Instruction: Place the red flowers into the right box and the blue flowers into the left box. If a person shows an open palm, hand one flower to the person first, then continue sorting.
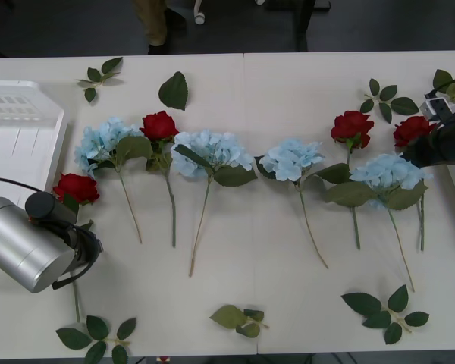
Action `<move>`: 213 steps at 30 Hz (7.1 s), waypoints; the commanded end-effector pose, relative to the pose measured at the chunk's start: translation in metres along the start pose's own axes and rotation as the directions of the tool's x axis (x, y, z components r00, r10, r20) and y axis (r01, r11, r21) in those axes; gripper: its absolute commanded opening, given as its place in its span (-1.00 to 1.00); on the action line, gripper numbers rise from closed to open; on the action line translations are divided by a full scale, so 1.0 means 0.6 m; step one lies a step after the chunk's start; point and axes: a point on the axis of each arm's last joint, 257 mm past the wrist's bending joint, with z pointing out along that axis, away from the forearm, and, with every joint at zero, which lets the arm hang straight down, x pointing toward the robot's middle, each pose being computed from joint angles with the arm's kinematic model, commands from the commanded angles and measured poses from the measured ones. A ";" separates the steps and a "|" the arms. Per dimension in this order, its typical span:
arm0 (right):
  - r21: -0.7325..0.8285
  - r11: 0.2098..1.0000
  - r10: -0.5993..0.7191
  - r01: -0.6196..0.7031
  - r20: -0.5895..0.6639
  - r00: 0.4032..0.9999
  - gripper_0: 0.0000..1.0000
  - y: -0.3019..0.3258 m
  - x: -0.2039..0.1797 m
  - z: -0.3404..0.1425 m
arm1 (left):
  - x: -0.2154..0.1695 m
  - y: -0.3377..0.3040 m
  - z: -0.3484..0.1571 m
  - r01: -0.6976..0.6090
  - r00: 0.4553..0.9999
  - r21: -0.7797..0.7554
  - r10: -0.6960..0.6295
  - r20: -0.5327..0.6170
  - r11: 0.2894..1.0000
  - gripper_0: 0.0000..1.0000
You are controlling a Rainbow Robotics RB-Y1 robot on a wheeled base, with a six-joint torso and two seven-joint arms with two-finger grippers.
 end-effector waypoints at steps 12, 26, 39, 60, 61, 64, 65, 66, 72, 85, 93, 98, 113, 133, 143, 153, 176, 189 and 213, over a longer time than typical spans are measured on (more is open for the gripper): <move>-0.027 0.999 0.018 -0.018 -0.005 1.000 0.02 0.064 0.010 0.037 | -0.081 -0.004 0.025 -0.063 0.994 -0.022 0.064 0.094 0.998 1.00; 0.003 1.000 -0.015 0.014 0.026 1.000 -1.00 0.041 -0.020 0.018 | -0.084 0.010 0.060 -0.063 0.994 -0.012 0.064 0.092 0.998 -0.87; 0.077 0.995 -0.059 0.056 0.026 0.998 -1.00 -0.090 -0.116 -0.184 | -0.083 0.006 0.059 -0.066 0.994 -0.005 0.066 0.089 0.998 -1.00; 0.505 0.828 -0.253 0.245 -0.054 0.966 -1.00 -0.473 -0.045 -0.312 | -0.149 -0.041 -0.201 -0.219 0.976 0.211 0.211 0.058 0.953 -1.00; 0.511 0.823 -0.256 0.248 -0.057 0.965 -1.00 -0.476 -0.042 -0.308 | -0.150 -0.042 -0.208 -0.233 0.972 0.222 0.225 0.062 0.947 -1.00; 0.534 0.799 -0.275 0.277 -0.085 0.958 -1.00 -0.488 -0.023 -0.286 | -0.164 -0.077 -0.259 -0.333 0.942 0.327 0.300 0.148 0.884 -1.00; 0.535 0.796 -0.279 0.281 -0.087 0.956 -1.00 -0.487 -0.021 -0.281 | -0.164 -0.088 -0.269 -0.351 0.936 0.352 0.311 0.167 0.868 -1.00; 0.538 0.793 -0.282 0.286 -0.092 0.955 -1.00 -0.486 -0.018 -0.274 | -0.166 -0.110 -0.289 -0.391 0.919 0.398 0.332 0.211 0.830 -1.00; 0.543 0.782 -0.301 0.305 -0.100 0.949 -1.00 -0.470 -0.011 -0.233 | -0.167 -0.246 -0.390 -0.569 0.819 0.593 0.329 0.470 0.569 -1.00; 0.527 0.774 -0.338 0.350 -0.124 0.933 -1.00 -0.431 -0.007 -0.183 | -0.087 -0.474 -0.654 -0.745 0.666 0.666 -0.046 0.744 -0.023 -1.00; 0.496 0.816 -0.299 0.297 -0.076 0.951 0.46 -0.417 -0.010 -0.178 | -0.026 -0.601 -0.714 -0.714 0.700 0.682 -0.135 0.702 -0.156 -1.00; 0.424 0.878 -0.226 0.222 -0.041 0.973 0.63 -0.394 -0.003 -0.175 | 0.003 -0.688 -0.730 -0.711 0.701 0.673 -0.143 0.698 -0.201 -1.00; -0.352 0.914 -0.129 0.201 0.217 0.968 0.63 -0.049 -0.070 -0.219 | 0.023 -0.763 -0.731 -0.702 0.711 0.681 -0.153 0.686 -0.207 -1.00; -0.899 0.362 0.226 0.246 0.341 0.913 0.62 0.170 0.051 -0.379 | 0.020 -0.759 -0.727 -0.685 0.727 0.697 -0.143 0.672 -0.213 -1.00; -0.916 0.022 0.353 0.400 0.382 0.854 0.62 0.339 0.009 -0.446 | 0.020 -0.759 -0.726 -0.686 0.727 0.697 -0.143 0.672 -0.212 -1.00; -0.883 -0.184 0.392 0.431 0.337 0.856 0.62 0.472 -0.043 -0.482 | 0.019 -0.758 -0.725 -0.685 0.728 0.698 -0.141 0.671 -0.210 -1.00; -0.881 -0.287 0.311 0.377 0.287 0.906 -1.00 0.517 -0.027 -0.500 | 0.021 -0.757 -0.724 -0.678 0.734 0.703 -0.140 0.665 -0.212 -1.00; -0.872 -0.301 0.340 0.387 0.281 0.897 -1.00 0.508 -0.038 -0.512 | 0.023 -0.752 -0.710 -0.657 0.753 0.725 -0.133 0.644 -0.208 1.00; -0.902 0.374 0.166 0.214 0.292 0.942 -1.00 0.384 -0.166 -0.398 | -0.032 -0.628 -0.558 -0.469 0.873 0.878 0.106 0.477 -0.092 1.00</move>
